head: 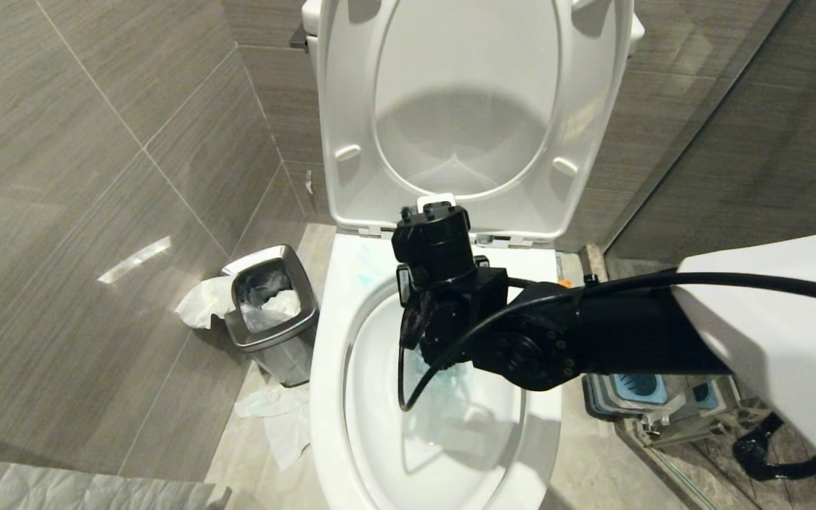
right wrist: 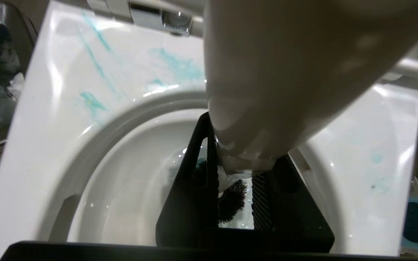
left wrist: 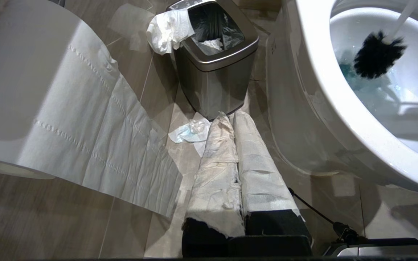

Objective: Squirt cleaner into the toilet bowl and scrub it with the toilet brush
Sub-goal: Scrub the toilet bowl

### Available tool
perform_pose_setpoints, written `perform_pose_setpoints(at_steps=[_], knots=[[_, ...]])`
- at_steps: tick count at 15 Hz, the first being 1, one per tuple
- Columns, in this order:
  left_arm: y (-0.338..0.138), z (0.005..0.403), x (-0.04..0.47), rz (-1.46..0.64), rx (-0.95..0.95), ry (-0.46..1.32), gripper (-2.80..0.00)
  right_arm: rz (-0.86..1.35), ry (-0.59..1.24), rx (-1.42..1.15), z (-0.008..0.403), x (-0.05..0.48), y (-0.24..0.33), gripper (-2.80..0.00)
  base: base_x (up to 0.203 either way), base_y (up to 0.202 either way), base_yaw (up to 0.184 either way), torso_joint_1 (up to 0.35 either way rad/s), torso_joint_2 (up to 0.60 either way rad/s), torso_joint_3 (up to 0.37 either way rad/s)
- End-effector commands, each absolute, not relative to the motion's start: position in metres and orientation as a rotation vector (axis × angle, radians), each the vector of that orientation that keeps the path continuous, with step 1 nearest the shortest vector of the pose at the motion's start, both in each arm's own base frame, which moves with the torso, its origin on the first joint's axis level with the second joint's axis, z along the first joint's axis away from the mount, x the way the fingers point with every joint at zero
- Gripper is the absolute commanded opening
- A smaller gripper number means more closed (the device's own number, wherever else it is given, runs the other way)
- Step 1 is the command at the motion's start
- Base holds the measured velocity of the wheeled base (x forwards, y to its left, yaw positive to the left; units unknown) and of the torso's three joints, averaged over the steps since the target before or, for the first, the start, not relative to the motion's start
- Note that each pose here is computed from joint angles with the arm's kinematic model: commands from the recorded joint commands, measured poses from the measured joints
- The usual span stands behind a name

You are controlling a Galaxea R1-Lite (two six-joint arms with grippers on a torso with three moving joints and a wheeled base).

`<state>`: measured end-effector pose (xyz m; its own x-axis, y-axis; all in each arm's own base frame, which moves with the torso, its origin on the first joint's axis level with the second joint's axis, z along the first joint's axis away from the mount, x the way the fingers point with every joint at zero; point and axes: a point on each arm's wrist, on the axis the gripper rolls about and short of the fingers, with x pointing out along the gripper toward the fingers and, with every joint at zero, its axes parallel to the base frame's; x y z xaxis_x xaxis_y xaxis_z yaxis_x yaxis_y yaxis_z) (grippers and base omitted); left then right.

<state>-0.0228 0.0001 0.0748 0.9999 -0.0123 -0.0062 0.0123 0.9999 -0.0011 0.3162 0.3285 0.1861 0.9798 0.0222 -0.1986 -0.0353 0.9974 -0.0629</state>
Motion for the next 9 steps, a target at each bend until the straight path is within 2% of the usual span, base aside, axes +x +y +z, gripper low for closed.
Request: perform_pose_setpoints(at_steps=[1,4,9], knots=[[0.0,0.075,-0.023,-0.012,-0.002,0.008,-2.8,0.029,0.147,-0.011,0.229,0.302,0.313,-2.8,0.0,0.0,0.0,0.0,0.0,0.0],[0.0,0.075,-0.023,-0.012,-0.002,0.008,-2.8,0.03,0.136,-0.002,0.24,0.296,0.308,-2.8,0.0,0.0,0.0,0.0,0.0,0.0],[0.0,0.075,-0.023,-0.012,-0.002,0.008,-2.8,0.015,0.176,-0.068,0.207,0.313,0.321,-2.8,0.0,0.0,0.0,0.0,0.0,0.0]])
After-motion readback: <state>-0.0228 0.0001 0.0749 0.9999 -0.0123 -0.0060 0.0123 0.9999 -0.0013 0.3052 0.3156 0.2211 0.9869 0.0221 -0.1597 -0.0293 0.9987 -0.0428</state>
